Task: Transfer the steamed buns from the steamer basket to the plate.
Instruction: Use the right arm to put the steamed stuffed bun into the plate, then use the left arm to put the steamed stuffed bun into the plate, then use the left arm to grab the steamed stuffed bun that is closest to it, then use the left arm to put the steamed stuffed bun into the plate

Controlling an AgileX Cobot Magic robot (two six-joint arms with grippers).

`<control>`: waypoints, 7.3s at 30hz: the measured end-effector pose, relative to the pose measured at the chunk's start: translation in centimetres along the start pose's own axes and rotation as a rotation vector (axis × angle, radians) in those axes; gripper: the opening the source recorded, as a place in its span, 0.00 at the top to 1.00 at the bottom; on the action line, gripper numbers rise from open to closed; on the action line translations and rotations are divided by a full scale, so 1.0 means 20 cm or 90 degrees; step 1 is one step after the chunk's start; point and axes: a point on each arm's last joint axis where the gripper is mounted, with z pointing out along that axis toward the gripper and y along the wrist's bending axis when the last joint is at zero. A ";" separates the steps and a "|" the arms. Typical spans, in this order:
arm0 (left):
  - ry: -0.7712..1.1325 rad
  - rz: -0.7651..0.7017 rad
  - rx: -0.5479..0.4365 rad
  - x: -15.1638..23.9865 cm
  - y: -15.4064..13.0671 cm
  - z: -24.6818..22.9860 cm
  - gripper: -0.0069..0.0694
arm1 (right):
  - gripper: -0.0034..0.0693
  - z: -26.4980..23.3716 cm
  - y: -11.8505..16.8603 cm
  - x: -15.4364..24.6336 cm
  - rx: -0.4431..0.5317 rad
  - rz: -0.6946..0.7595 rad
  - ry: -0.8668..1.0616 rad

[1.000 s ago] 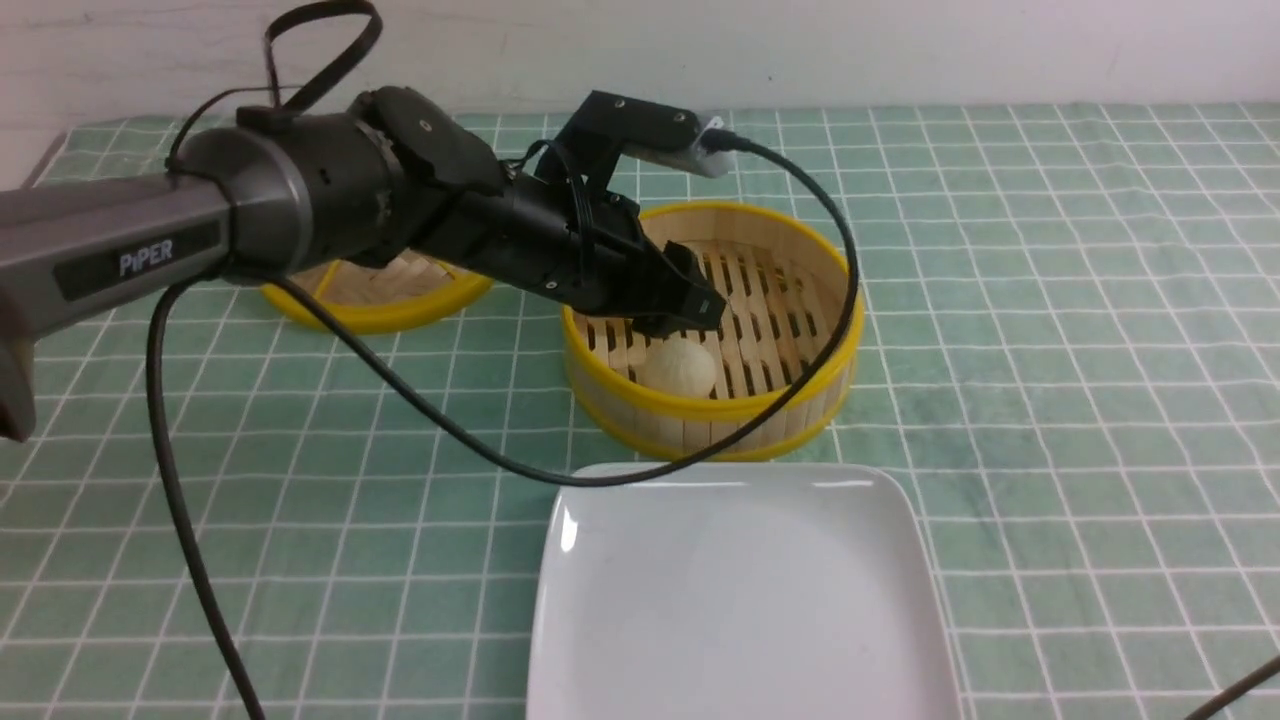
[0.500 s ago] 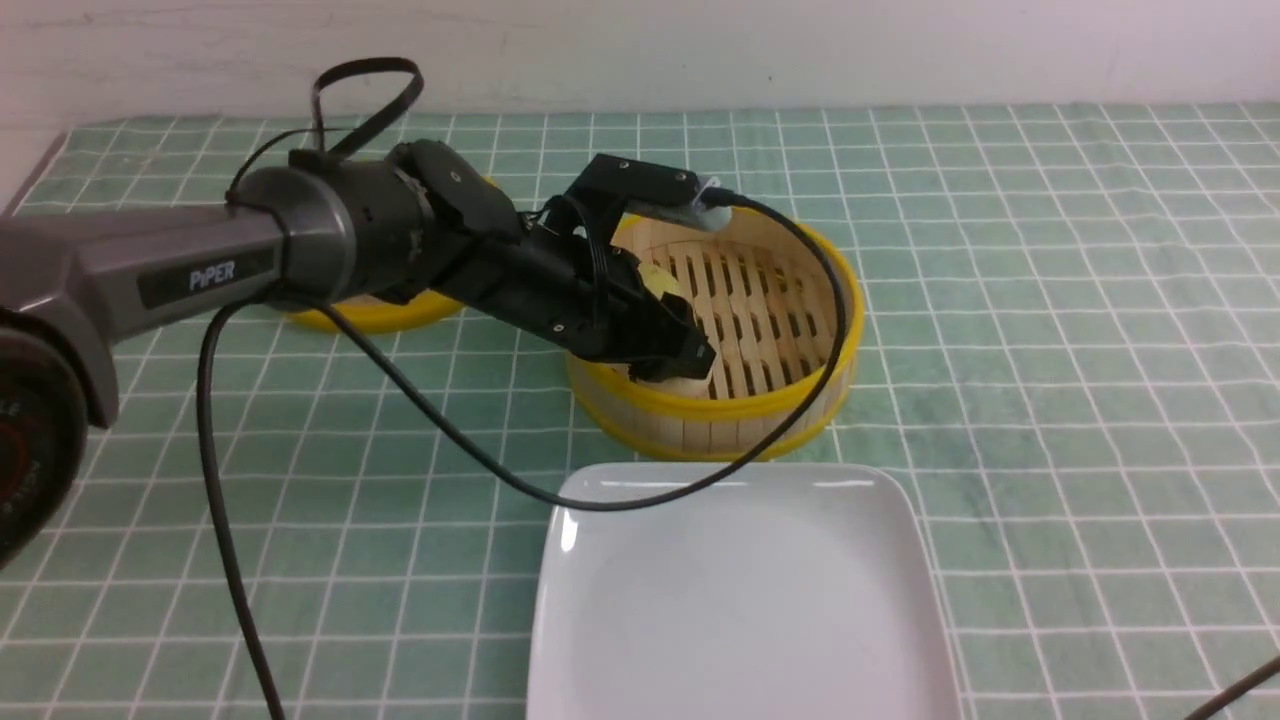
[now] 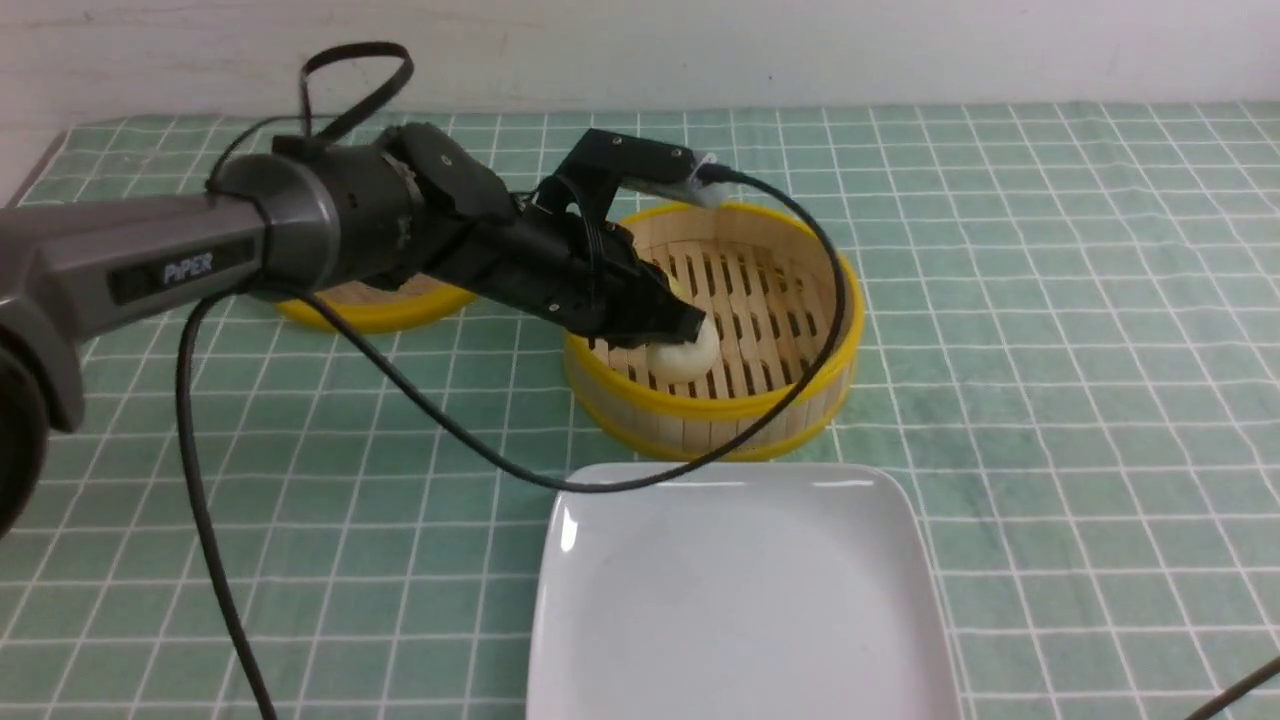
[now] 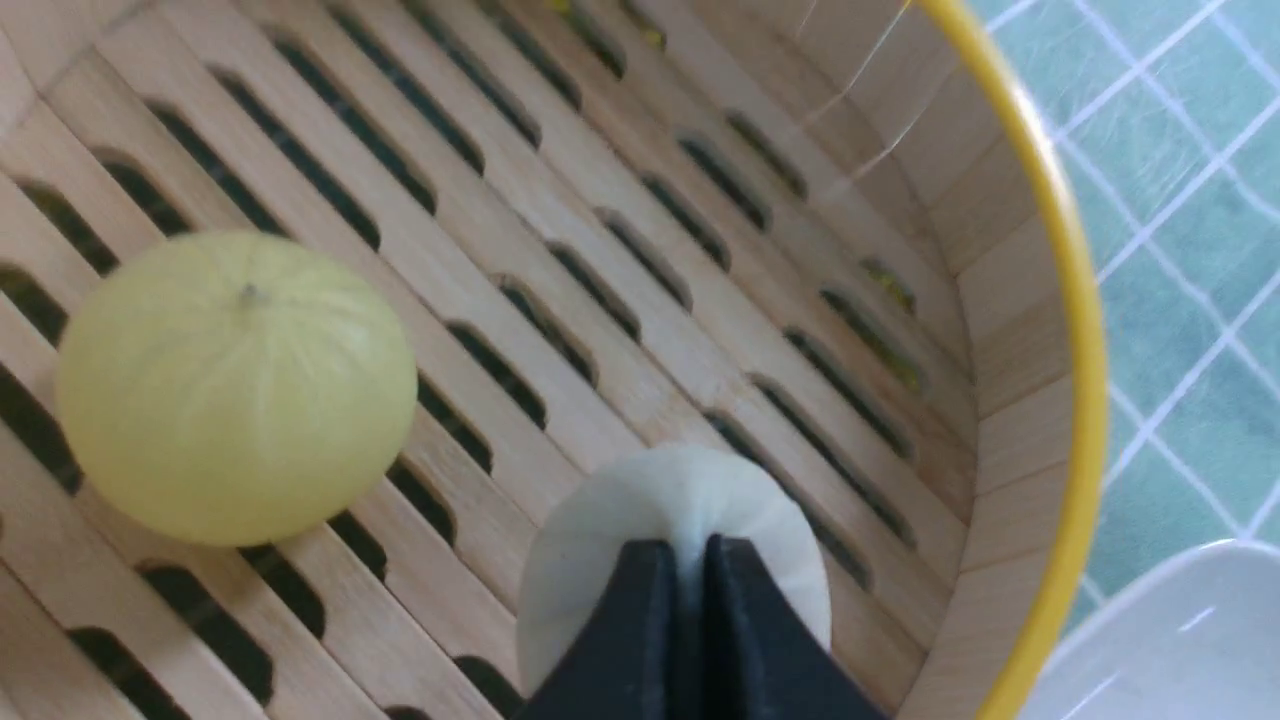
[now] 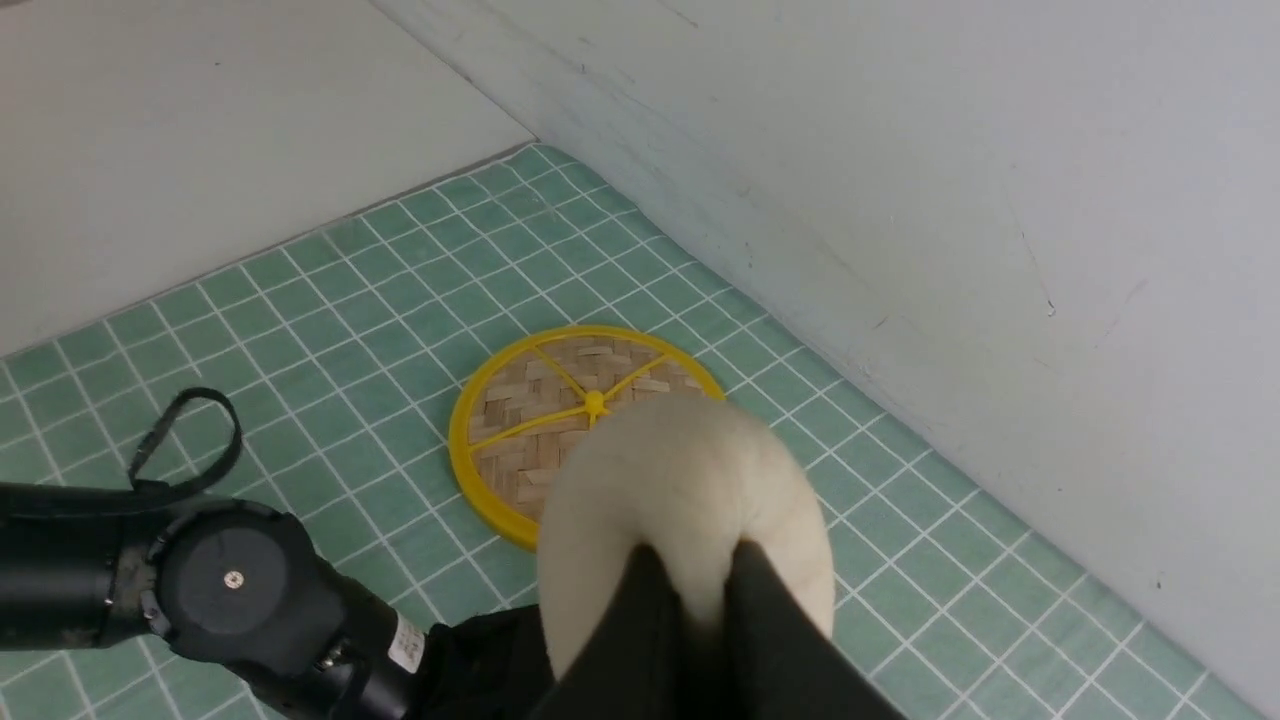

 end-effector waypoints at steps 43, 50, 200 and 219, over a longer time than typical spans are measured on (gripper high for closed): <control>-0.075 0.009 -0.122 -0.13 -0.48 -1.39 0.87 | 0.91 0.66 0.01 1.42 -0.141 0.293 0.620; -0.027 -0.001 -0.112 -0.12 -0.45 -1.32 0.87 | 0.91 0.77 -0.01 1.56 -0.167 0.293 0.640; 0.175 0.013 0.062 -0.49 -0.57 -0.27 0.88 | 0.25 -0.38 0.15 0.23 0.099 -0.050 0.127; 0.401 0.104 -0.021 -0.05 -0.74 0.00 0.88 | 0.29 -0.39 0.14 0.24 0.108 -0.054 0.138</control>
